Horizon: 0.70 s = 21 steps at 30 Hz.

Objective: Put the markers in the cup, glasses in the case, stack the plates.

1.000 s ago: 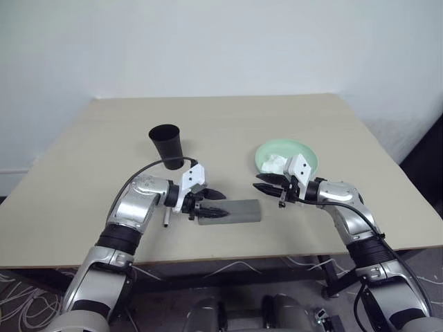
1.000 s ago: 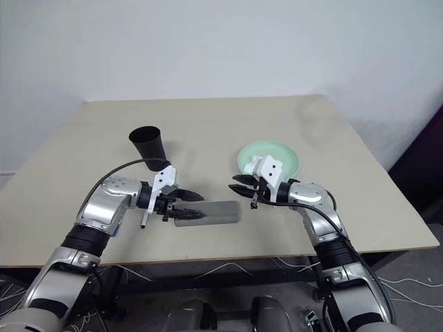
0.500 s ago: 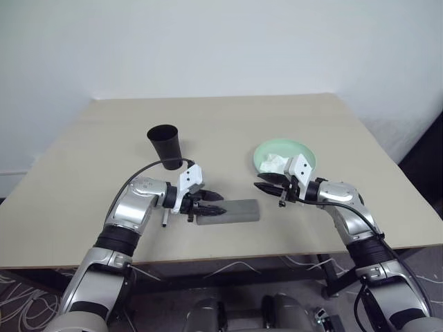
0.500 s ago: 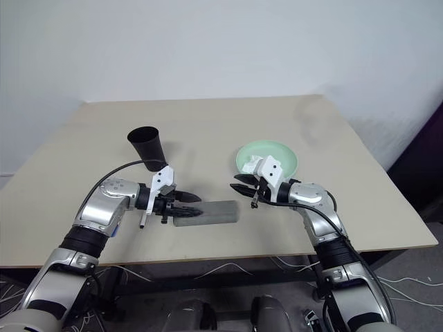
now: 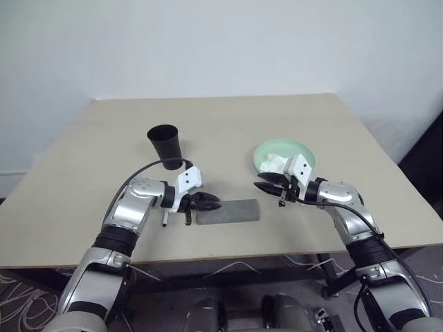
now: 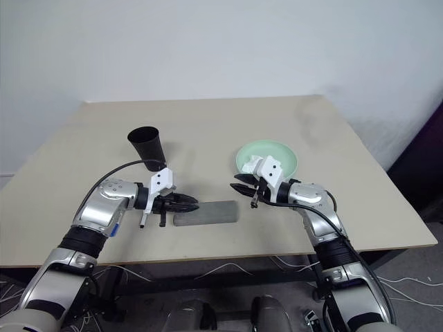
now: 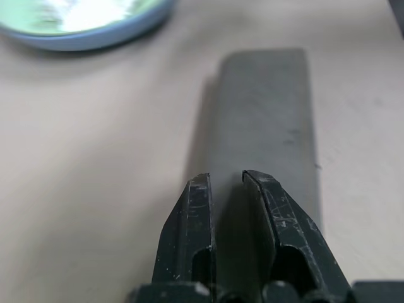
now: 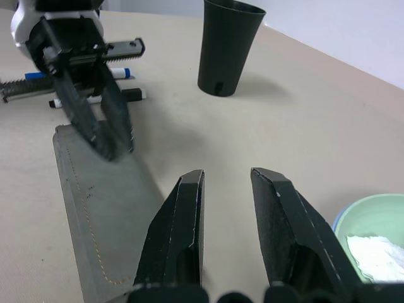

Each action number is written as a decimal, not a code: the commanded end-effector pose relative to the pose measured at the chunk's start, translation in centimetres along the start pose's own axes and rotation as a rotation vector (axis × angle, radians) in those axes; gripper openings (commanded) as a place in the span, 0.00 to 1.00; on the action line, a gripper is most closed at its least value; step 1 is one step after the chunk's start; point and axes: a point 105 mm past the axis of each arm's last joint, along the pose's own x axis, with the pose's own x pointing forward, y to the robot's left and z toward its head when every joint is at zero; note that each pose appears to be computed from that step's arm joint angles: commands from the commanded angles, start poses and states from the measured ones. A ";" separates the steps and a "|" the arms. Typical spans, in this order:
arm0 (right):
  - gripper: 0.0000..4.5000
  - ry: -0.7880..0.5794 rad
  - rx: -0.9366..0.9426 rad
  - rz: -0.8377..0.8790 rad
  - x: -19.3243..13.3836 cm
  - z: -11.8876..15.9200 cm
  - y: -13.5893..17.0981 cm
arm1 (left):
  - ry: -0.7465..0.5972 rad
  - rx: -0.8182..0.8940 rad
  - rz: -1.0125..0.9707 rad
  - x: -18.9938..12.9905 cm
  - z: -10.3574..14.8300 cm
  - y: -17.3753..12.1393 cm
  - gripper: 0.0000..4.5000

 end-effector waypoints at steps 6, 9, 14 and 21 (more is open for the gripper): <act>0.27 -0.055 -0.059 -0.006 0.2 2.2 -0.8 | -0.149 -0.094 0.386 -4.3 2.7 4.1 0.16; 0.27 -0.055 -0.061 -0.003 0.2 2.2 -0.8 | -0.140 -0.186 0.566 -5.1 2.0 5.1 0.16; 0.27 -0.050 -0.061 0.015 0.3 2.0 -0.7 | -0.103 -0.310 0.804 -5.5 0.9 4.2 0.16; 0.27 -0.054 -0.064 0.043 1.0 2.2 -0.8 | 0.035 -0.479 1.085 -7.4 -1.2 4.2 0.37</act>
